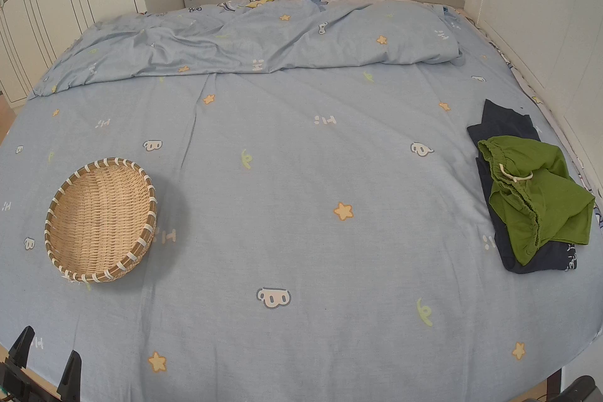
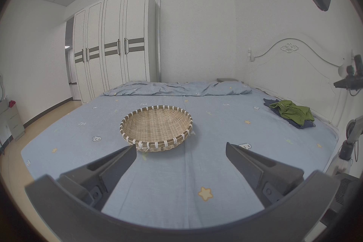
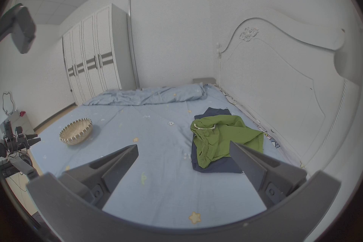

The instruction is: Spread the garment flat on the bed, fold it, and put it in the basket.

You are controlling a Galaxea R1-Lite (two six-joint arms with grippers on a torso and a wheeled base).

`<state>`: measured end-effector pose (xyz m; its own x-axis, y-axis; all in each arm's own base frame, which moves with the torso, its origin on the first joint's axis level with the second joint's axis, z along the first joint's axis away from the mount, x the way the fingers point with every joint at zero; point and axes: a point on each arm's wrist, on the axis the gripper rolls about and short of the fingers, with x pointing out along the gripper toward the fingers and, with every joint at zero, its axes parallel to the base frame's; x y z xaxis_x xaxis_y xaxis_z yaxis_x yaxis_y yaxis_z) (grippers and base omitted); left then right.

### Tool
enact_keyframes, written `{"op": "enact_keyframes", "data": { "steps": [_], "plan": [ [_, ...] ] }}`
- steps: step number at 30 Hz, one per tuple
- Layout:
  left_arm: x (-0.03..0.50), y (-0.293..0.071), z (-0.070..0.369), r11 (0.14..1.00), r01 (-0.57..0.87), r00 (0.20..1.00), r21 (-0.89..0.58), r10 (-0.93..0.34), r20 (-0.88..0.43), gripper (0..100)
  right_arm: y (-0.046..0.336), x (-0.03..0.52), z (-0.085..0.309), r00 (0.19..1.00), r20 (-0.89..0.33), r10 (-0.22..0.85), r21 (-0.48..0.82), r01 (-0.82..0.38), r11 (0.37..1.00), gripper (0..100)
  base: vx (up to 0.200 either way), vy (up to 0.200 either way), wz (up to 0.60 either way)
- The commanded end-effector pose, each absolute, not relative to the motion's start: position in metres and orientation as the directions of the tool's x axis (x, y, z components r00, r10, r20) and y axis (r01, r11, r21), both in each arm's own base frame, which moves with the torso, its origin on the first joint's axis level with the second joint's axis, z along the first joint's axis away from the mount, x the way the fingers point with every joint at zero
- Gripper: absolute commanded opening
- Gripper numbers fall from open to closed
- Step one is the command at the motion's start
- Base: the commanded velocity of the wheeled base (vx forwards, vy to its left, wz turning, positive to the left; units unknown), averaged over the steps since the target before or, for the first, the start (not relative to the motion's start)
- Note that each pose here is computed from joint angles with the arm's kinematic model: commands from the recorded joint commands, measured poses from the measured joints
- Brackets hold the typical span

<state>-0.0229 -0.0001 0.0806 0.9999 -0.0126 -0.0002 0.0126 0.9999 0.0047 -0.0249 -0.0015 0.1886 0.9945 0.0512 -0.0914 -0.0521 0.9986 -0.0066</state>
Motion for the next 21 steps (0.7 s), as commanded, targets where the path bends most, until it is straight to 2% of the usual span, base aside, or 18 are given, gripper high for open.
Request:
{"op": "enact_keyframes", "data": {
  "steps": [1,4,9,11,16,21],
  "plan": [
    [-0.022,0.0,0.076,1.0,0.012,1.0,0.005,-0.012,-0.006,100,0.004,0.088,0.24,0.915,-0.404,-0.015,-0.118,-0.036,0.992,100,0.0,0.0,0.0],
    [-0.022,0.0,0.076,1.0,0.012,1.0,0.005,-0.012,-0.006,100,0.008,0.132,0.249,0.881,-0.472,-0.019,-0.124,-0.045,0.991,100,0.0,0.0,0.0],
    [-0.022,0.0,0.076,1.0,0.012,1.0,0.005,-0.012,-0.006,100,0.013,0.188,0.24,0.826,-0.563,-0.025,-0.125,-0.055,0.991,100,0.0,0.0,0.0],
    [-0.022,0.0,0.076,1.0,0.012,1.0,0.005,-0.012,-0.006,100,0.018,0.221,0.228,0.797,-0.6,-0.067,-0.157,-0.036,0.987,100,0.0,0.0,0.0],
    [-0.022,0.0,0.076,1.0,0.012,1.0,0.005,-0.012,-0.006,100,0.028,0.265,0.203,0.762,-0.612,-0.212,-0.268,0.053,0.962,100,0.0,0.0,0.0],
    [-0.022,0.0,0.076,1.0,0.012,1.0,0.005,-0.012,-0.006,100,0.035,0.296,0.192,0.745,-0.617,-0.253,-0.308,0.067,0.949,100,0.0,0.0,0.0]
  ]
}}
